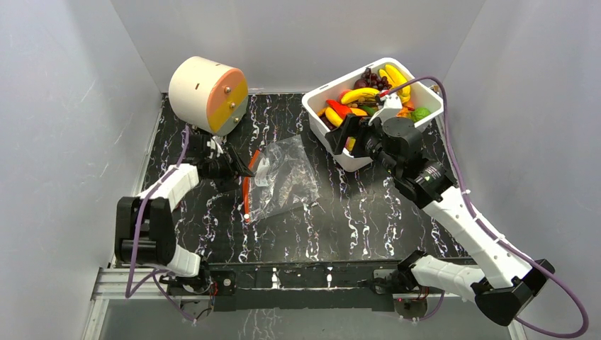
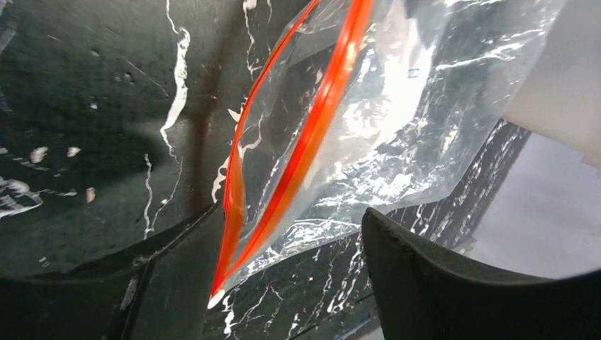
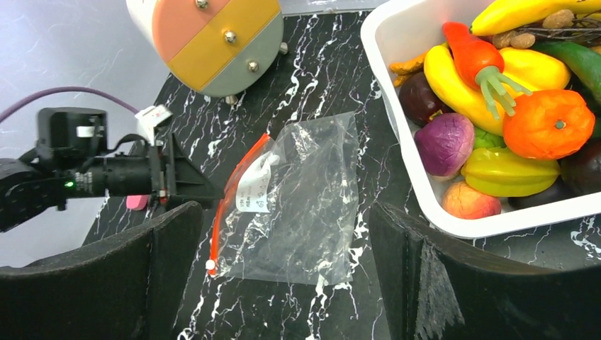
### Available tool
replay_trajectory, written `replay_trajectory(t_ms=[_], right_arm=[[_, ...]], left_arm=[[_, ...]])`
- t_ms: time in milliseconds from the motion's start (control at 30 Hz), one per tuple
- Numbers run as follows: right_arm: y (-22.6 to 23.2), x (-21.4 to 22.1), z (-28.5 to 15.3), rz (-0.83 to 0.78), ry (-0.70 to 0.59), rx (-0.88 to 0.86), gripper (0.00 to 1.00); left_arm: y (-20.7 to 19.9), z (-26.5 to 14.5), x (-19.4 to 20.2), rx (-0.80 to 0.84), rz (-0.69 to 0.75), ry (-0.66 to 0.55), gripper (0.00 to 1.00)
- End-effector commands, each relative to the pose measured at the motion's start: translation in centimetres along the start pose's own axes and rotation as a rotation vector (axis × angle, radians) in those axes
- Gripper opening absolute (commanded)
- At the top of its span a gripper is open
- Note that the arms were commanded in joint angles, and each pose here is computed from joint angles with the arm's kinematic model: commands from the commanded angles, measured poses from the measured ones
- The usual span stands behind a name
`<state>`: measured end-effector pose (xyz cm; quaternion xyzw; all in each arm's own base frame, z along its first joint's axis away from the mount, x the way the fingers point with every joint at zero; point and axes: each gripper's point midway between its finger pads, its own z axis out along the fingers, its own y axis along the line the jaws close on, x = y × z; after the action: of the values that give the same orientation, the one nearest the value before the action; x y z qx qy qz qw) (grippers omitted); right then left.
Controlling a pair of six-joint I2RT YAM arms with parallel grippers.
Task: Place the food in the zip-top bag and seal the zipper
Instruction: Pick up the zipper food storage bag at the center of the board.
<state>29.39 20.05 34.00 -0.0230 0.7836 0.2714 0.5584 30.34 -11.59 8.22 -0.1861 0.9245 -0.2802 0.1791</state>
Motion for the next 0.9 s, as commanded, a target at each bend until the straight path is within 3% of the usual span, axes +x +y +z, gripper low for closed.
replay_trajectory(t_ms=[0,267,367,533,733,867], right_arm=[[1.1,-0.3,0.0,-0.030,-0.002,-0.056,0.85],[2.2,2.6,0.9,0.007,0.086,-0.138,0.80],[2.8,3.9,1.6,0.036,0.135,-0.171,0.78],[3.6,6.3,2.4,0.116,0.210,-0.211,0.72],[4.6,9.9,3.4,0.181,0.293,-0.238,0.62],[5.8,12.0,3.9,0.184,0.334,-0.247,0.54]], left_arm=[[-2.6,1.4,0.8,0.174,-0.052,0.062,0.67],[-4.1,1.7,1.9,0.271,-0.053,0.076,0.52],[-5.1,1.5,2.6,0.331,-0.073,0.088,0.35],[-7.1,0.2,3.1,0.393,-0.049,0.072,0.22],[-9.3,-1.6,2.9,0.451,-0.042,0.041,0.00],[-10.4,-2.2,3.0,0.478,-0.043,0.030,0.00]])
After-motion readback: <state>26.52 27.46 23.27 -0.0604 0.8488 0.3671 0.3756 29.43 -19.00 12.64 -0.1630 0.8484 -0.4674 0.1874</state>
